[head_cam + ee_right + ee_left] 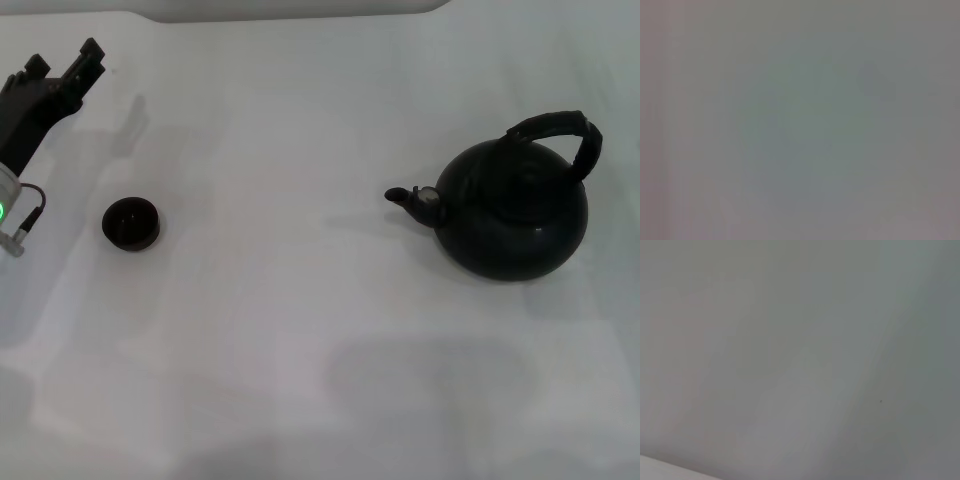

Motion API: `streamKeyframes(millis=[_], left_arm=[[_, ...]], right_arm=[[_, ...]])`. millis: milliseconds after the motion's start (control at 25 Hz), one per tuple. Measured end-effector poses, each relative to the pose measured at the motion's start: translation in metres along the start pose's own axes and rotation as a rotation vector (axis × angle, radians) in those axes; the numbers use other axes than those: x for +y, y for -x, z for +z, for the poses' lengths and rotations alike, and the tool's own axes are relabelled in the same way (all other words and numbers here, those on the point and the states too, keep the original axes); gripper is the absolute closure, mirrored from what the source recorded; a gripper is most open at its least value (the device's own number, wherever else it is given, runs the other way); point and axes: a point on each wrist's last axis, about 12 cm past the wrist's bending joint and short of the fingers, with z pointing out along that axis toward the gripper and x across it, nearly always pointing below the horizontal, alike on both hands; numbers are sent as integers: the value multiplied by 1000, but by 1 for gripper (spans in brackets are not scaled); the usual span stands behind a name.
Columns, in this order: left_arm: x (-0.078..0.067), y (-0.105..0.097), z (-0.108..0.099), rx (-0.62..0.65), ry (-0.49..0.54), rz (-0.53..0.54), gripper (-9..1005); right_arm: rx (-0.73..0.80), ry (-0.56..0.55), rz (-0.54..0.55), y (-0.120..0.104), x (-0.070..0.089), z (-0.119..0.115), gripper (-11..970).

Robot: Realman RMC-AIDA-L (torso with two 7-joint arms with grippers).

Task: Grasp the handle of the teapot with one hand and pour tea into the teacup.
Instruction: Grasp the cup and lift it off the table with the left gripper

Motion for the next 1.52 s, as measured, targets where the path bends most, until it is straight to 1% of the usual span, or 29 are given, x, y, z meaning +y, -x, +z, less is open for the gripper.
streamKeyframes(millis=[520, 640, 680, 720, 880, 960, 1120, 1280, 1360, 1520], left_arm=[[-1, 0, 0, -4, -7, -15, 109], [-5, 1, 2, 28, -61, -62, 109], [-9, 6, 7, 57, -113, -77, 109], [-9, 6, 7, 57, -113, -77, 109], [-8, 23, 14, 122, -205, -75, 109], [-8, 35, 19, 168, -258, -61, 110], [-7, 54, 24, 211, -317, -38, 111], [-9, 72, 31, 293, -371, 1, 110], [-10, 79, 34, 348, -389, 50, 110], [-9, 99, 39, 446, -372, 114, 110]], right_arm=[[10, -8, 0, -1, -1, 0, 91], [12, -9, 0, -1, -2, -1, 91], [12, -10, -1, -1, -2, -1, 91], [14, -11, -1, -1, -2, -1, 91], [25, -12, -2, -3, -3, 0, 91], [26, -11, -2, -3, -2, 0, 91], [27, -9, -2, -3, -2, 0, 91], [28, -10, -2, -3, -2, -1, 91], [29, -11, -2, -3, -3, -2, 90], [40, -14, -4, -5, -3, -2, 90]])
